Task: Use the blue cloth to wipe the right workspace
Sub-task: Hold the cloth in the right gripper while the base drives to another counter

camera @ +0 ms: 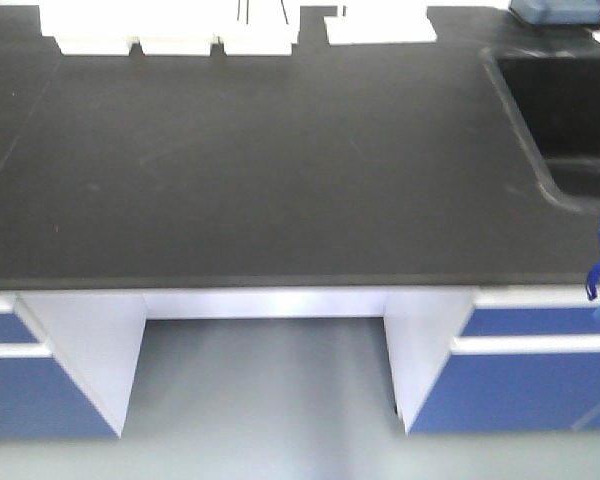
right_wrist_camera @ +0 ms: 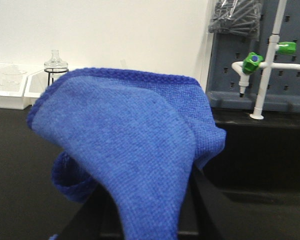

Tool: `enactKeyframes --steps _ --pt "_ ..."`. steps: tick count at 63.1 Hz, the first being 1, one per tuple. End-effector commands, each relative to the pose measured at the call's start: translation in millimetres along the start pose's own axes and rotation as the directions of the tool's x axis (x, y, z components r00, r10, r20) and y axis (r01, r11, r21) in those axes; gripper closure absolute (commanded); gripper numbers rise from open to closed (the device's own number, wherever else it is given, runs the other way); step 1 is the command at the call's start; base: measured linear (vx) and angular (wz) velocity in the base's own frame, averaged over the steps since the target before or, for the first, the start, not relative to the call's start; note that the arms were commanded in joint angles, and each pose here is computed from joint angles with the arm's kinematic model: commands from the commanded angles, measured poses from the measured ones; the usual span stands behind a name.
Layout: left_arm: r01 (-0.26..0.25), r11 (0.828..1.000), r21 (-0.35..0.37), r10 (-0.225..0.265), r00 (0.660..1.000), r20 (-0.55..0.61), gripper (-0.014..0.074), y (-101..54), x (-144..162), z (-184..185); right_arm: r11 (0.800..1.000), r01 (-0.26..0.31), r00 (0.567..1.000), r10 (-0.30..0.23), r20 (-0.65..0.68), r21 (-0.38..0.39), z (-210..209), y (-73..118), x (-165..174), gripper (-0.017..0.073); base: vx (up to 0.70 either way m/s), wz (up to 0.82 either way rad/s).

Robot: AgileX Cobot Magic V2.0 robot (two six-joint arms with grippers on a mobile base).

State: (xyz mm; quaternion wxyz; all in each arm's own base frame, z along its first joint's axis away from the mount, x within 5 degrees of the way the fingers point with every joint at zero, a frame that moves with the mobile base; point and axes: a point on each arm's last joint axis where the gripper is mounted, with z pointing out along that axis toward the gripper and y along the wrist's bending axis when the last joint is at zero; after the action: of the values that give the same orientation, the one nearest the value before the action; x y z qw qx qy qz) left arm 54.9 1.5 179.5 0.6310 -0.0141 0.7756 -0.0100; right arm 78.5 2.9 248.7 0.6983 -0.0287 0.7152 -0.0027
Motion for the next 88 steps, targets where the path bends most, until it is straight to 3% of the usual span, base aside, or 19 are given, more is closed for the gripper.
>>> enactKeyframes --steps 1,31,88 --pt "0.006 1.000 0.018 -0.007 0.998 0.063 0.0599 -1.2 2.1 1.5 1.000 0.005 0.995 -0.007 0.104 0.025 0.6 -2.5 -17.1 0.0559 -0.32 -0.09" --pt "0.006 1.000 0.018 -0.007 0.998 0.063 0.0599 -1.2 2.1 1.5 1.000 0.005 0.995 -0.007 0.104 0.025 0.6 -2.5 -17.2 0.0559 -0.32 -0.26" --pt "0.006 1.000 0.018 -0.007 0.998 0.063 0.0599 -1.2 2.1 1.5 1.000 0.005 0.995 -0.007 0.104 0.025 0.6 -2.5 -17.2 0.0559 -0.23 -0.68"
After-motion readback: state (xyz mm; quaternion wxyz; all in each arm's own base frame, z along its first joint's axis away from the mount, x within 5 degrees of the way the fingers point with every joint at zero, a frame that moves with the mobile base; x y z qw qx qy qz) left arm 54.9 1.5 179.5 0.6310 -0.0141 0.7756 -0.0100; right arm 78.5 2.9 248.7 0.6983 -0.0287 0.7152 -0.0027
